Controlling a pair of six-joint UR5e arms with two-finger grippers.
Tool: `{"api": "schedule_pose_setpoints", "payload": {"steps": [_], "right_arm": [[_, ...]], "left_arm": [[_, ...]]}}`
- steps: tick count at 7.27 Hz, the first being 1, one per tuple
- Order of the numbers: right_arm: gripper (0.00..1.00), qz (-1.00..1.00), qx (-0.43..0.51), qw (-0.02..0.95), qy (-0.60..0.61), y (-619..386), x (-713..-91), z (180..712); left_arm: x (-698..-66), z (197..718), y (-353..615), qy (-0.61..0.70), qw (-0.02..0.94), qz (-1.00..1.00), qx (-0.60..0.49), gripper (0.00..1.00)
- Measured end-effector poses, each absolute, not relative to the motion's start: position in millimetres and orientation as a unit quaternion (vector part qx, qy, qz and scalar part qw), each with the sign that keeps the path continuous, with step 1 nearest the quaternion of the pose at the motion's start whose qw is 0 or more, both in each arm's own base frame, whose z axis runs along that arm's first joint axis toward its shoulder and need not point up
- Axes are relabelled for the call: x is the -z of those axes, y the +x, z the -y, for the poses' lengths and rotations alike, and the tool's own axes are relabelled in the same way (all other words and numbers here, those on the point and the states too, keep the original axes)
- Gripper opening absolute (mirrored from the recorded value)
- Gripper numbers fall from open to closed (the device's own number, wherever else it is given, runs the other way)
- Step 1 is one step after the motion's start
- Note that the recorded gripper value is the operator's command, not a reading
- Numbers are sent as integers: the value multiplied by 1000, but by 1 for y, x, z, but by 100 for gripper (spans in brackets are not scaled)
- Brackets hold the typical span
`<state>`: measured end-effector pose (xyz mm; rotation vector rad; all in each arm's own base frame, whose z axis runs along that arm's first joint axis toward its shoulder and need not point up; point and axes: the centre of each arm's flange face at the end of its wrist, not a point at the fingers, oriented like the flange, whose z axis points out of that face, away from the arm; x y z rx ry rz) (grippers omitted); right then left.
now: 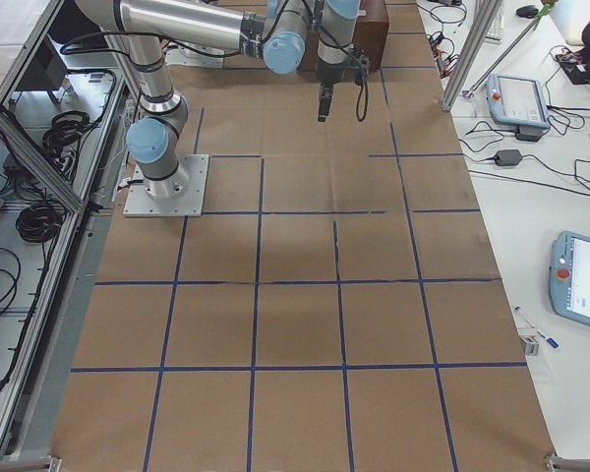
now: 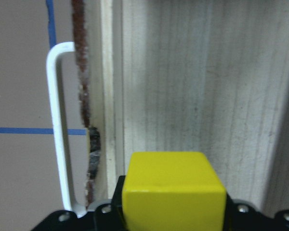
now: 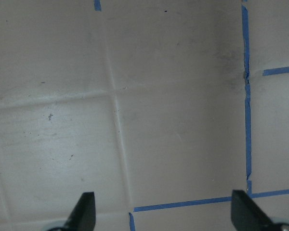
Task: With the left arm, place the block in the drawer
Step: 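Carry the yellow cube over the open drawer and lower it inside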
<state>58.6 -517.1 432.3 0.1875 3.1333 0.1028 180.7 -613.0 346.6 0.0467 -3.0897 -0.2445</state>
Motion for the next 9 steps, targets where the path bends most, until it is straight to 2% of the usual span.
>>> {"api": "schedule_pose_setpoints", "payload": {"steps": [2,3,4,5,7,9], "right_arm": [[100,-998,-33,1,59,59,-432,517],[100,-998,-33,1,59,59,-432,517],[100,-998,-33,0,59,59,-433,517],[100,-998,-33,1,59,59,-432,517],[100,-998,-33,1,59,59,-432,517],[100,-998,-33,1,59,59,-432,517]], "left_arm": [[-331,614,178,22,22,996,81,8],[-325,617,179,23,22,996,82,11],[-319,619,179,23,23,996,84,23],[-316,619,180,23,24,996,85,47],[-312,621,181,22,23,996,87,59],[-310,622,182,22,23,996,88,82]]}}
